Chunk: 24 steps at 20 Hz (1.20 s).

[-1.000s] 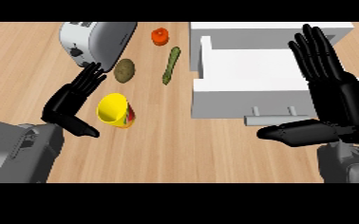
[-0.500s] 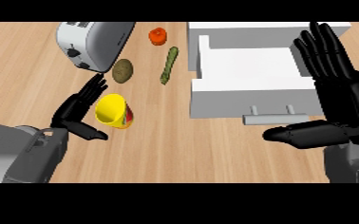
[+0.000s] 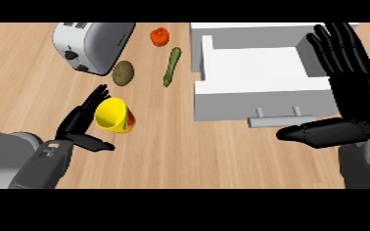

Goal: Pick up the cup, place it into the drawer and close the drawer

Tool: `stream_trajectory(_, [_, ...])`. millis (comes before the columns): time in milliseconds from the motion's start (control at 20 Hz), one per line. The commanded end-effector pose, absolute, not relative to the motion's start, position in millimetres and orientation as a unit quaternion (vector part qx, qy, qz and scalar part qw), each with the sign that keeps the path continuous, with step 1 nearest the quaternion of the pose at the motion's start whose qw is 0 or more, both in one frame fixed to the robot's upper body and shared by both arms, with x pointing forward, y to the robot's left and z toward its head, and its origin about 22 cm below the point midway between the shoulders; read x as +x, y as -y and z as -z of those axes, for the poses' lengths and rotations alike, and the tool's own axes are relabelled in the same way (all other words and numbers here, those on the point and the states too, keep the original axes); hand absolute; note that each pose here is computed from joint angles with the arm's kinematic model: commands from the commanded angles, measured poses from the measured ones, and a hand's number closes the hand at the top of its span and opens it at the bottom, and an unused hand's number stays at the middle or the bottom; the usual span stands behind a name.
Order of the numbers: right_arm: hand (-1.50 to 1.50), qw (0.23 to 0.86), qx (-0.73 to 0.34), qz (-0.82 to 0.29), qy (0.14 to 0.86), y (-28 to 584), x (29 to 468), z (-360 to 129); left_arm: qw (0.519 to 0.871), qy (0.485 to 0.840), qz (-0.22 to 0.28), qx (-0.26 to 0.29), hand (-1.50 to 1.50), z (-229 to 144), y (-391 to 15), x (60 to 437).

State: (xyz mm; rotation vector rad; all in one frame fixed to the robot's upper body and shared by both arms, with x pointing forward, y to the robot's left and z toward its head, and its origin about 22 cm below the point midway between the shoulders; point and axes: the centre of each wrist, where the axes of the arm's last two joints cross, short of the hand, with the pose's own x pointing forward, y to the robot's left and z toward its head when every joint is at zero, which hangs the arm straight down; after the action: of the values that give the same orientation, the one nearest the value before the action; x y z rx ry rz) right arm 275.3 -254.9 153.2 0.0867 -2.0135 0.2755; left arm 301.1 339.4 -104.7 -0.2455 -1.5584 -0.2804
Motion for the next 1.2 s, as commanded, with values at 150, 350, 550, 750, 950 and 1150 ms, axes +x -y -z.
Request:
stream_trajectory(150, [-1.50,0.528,0.039,-0.114,0.841,244,263,-146,0.658,0.728,0.112,-0.159,-1.50,110,-324,304])
stream_trajectory(350, [-1.50,0.532,0.043,-0.120,0.837,250,280,-149,0.652,0.727,0.120,-0.179,-1.50,111,-314,308])
stream_trajectory(550, [-1.50,0.521,0.038,-0.121,0.844,252,275,-157,0.644,0.735,0.122,-0.175,-1.50,103,-303,321])
stream_trajectory(750, [-1.50,0.532,0.034,-0.119,0.838,249,280,-156,0.640,0.733,0.120,-0.198,-1.50,107,-304,317])
stream_trajectory(950, [-1.50,0.525,0.043,-0.119,0.842,253,282,-159,0.649,0.714,0.101,-0.244,-1.50,120,-296,304])
stream_trajectory(1150, [-1.50,0.530,0.030,-0.123,0.838,256,280,-163,0.601,0.748,0.116,-0.255,1.50,108,-292,317])
